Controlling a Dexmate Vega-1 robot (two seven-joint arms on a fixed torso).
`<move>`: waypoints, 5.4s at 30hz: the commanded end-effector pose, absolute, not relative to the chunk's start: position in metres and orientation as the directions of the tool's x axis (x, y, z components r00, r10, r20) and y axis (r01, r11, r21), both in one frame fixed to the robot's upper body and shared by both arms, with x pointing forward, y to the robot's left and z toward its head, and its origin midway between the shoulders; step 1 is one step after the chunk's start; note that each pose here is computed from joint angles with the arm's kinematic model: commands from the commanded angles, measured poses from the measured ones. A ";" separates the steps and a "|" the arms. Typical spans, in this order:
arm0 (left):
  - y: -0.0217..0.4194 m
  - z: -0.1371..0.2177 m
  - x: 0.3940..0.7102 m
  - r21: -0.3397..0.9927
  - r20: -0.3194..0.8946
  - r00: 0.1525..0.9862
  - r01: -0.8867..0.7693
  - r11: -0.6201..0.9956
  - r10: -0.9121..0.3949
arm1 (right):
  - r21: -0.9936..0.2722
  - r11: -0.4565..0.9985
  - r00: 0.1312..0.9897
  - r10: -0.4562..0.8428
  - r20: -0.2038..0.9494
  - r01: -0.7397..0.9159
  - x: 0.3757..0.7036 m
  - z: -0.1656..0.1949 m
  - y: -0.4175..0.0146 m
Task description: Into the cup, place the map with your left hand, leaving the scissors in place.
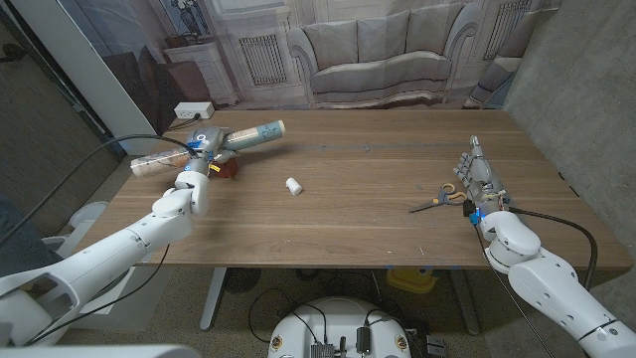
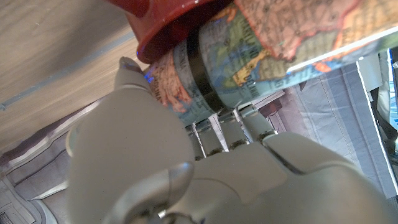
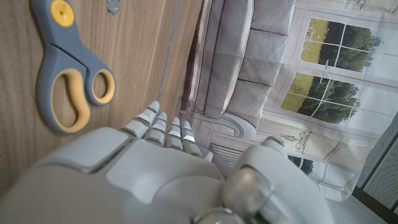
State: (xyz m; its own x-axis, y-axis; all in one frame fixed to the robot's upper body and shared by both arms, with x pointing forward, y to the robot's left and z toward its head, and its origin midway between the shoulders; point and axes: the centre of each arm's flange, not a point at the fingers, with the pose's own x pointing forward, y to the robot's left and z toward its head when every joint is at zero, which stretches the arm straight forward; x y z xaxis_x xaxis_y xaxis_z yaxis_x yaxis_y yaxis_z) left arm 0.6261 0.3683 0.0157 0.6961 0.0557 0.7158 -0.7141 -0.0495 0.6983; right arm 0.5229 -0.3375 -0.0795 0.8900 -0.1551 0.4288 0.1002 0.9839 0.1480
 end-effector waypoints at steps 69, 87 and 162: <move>0.370 0.027 0.629 0.770 0.618 0.760 -0.637 0.041 0.202 | 0.149 0.983 0.892 -0.160 0.422 0.106 0.520 -0.078 -0.335; 0.370 0.029 0.623 0.754 0.635 0.746 -0.655 0.049 0.198 | 0.143 0.984 0.888 -0.157 0.432 0.105 0.518 -0.080 -0.334; 0.350 0.109 0.560 0.637 0.754 0.636 -0.769 0.053 0.167 | 0.154 0.983 0.875 -0.159 0.457 0.098 0.508 -0.087 -0.341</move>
